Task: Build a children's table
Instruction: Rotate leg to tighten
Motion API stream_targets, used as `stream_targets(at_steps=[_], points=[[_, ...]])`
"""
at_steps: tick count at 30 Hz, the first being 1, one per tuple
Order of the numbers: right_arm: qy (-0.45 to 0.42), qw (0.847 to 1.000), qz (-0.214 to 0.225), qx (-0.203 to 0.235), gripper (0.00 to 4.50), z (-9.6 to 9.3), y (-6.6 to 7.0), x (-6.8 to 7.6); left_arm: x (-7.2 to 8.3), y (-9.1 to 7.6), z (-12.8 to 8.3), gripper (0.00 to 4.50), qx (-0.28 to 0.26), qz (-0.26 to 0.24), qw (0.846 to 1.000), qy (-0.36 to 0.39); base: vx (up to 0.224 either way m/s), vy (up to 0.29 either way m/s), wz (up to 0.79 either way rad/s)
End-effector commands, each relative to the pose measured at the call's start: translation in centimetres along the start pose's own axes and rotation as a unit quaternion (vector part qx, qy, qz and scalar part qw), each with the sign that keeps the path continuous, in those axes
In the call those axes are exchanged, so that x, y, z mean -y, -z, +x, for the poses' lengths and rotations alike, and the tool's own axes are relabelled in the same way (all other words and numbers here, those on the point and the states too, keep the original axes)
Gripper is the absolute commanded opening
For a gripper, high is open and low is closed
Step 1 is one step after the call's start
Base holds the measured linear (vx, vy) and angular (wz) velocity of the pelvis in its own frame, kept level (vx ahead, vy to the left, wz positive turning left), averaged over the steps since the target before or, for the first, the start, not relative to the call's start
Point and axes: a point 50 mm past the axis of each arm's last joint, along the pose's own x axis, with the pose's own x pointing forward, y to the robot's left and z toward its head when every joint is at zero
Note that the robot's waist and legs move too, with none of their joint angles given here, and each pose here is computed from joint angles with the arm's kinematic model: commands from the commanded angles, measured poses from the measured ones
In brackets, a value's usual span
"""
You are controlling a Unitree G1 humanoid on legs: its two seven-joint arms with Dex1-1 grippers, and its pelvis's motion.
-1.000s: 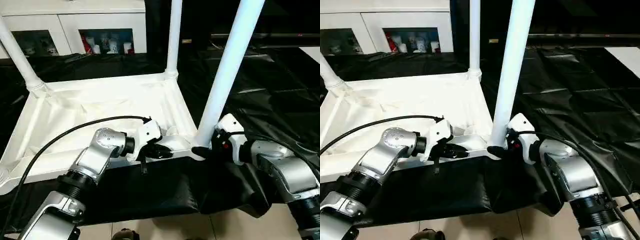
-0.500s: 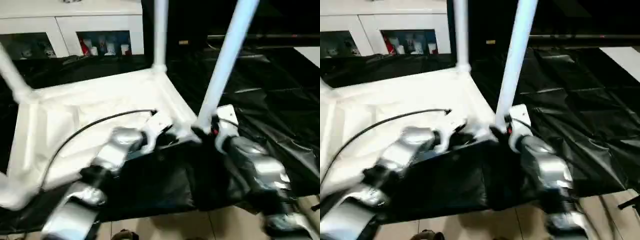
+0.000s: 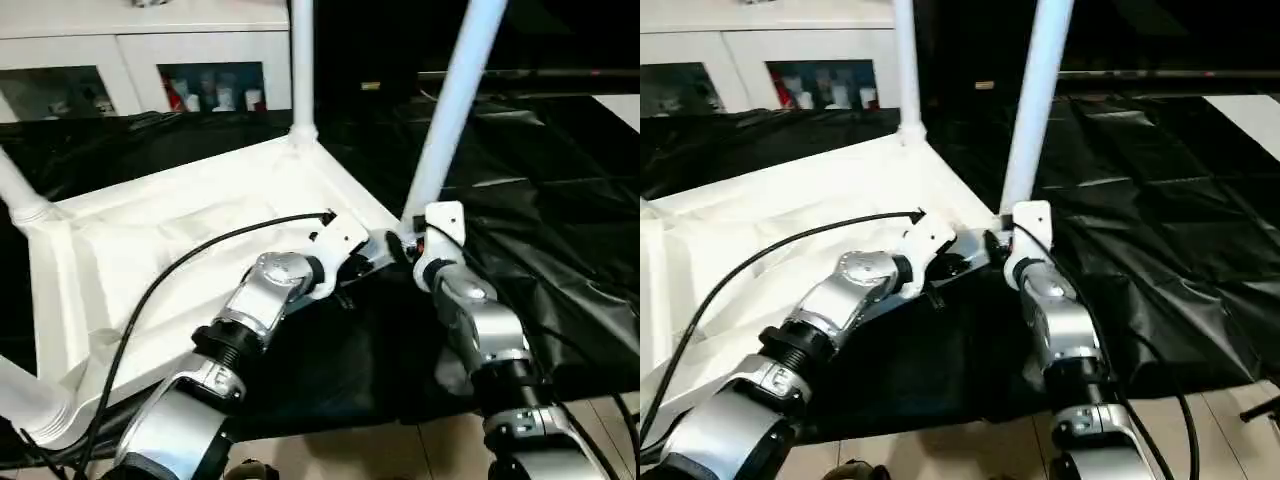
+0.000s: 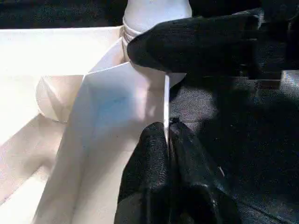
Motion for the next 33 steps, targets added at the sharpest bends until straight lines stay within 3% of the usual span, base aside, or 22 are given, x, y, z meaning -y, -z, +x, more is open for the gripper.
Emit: stream_targets(at_steps=[1,6,10,12,13,17,24,33], points=[[-0.096,0.995,-0.019,0.025,3.99,-0.2,-1.2,-2.9,1.0,-1.3,0.3,0.0,0.049,0.017,0.998,0.031,0.0,0.0,0.0],[-0.136,0.989,-0.061,0.007,4.44,-1.2,-1.6,-1.2,0.6,-0.7,-0.6,0.0,0.052,0.026,0.997,0.047,0.0,0.0,0.0],[-0.182,0.975,-0.124,-0.026,4.44,-3.0,-1.8,0.9,0.2,-0.3,-1.8,0.0,0.056,0.04,0.994,0.089,0.0,0.0,0.0],[-0.19,0.972,-0.134,-0.03,4.44,-3.2,-1.9,1.0,0.3,-0.3,-2.0,0.0,0.059,0.043,0.993,0.098,0.0,0.0,0.0],[-0.213,0.965,-0.151,-0.033,4.44,-3.9,-2.1,1.5,0.7,-0.4,-2.5,0.0,0.068,0.05,0.987,0.139,0.0,0.0,0.0],[-0.271,0.948,-0.164,-0.029,4.44,-5.2,-2.8,1.8,1.3,-0.2,-3.6,0.0,0.063,0.062,0.975,0.206,0.0,0.0,0.0],[-0.317,0.93,-0.18,-0.053,4.44,-6.1,-2.8,2.2,1.5,0.1,-4.3,0.0,0.057,0.065,0.968,0.236,0.0,0.0,0.0],[-0.324,0.926,-0.179,-0.068,3.68,-5.9,-2.3,2.4,1.3,0.4,-4.8,0.0,0.051,0.063,0.969,0.234,0.0,0.0,0.0]])
